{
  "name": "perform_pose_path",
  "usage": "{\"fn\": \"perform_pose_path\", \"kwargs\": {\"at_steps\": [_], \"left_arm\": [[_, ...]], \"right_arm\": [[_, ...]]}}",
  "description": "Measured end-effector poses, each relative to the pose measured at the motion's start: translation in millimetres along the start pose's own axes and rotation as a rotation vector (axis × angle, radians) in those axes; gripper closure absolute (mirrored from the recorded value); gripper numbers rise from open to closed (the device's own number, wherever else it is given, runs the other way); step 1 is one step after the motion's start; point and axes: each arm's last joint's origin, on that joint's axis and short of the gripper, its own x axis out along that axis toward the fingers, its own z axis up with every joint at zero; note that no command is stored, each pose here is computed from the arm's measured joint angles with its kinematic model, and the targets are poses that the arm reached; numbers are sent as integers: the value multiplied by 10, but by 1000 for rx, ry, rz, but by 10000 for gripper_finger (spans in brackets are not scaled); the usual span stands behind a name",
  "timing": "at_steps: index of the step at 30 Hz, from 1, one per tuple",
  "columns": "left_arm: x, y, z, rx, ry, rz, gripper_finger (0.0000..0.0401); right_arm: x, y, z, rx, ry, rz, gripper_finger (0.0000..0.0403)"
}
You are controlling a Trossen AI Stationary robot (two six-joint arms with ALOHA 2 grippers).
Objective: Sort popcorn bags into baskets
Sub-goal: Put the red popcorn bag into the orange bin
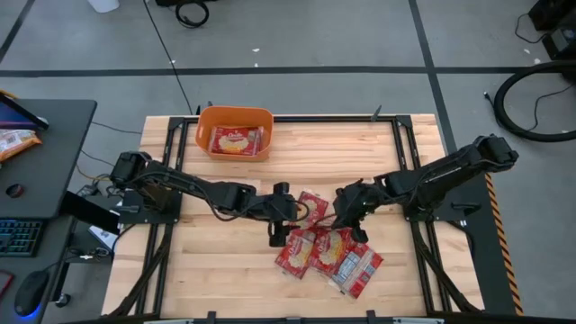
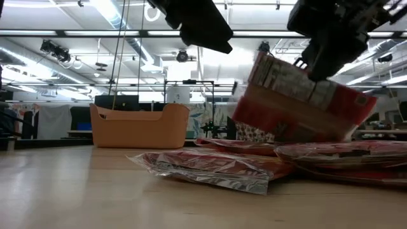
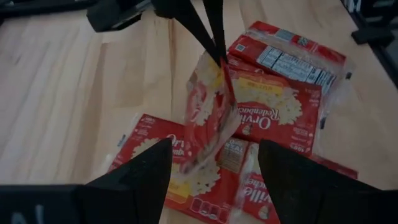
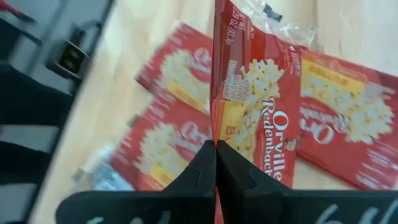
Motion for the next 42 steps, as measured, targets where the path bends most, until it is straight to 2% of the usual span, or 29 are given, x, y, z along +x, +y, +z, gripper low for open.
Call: {"fn": "perform_pose_path", "kwargs": {"at_steps": [12,18,21,28,32,37,42], "left_arm": [[1,-5,40,28,-40,-48,158],[7,28,41,7,-38,-41,158],[11,51,41,-41,-37,-39,165],[20,89,42,-114,-31,-75,233],[22,98,42,-156,-27,-100,292],[22,96,42,-156,-27,-103,374],[8,101,43,-156,-24,-98,375]], "right_arm": [[-48,-57,151,127,-118,104,398],[-67,-48,236,137,-202,128,399],[-78,-54,269,148,-236,130,399],[-113,-64,363,130,-339,122,397],[-119,-64,379,128,-362,108,396],[-123,-67,390,131,-379,94,380],[-153,-120,405,173,-390,81,325]]}}
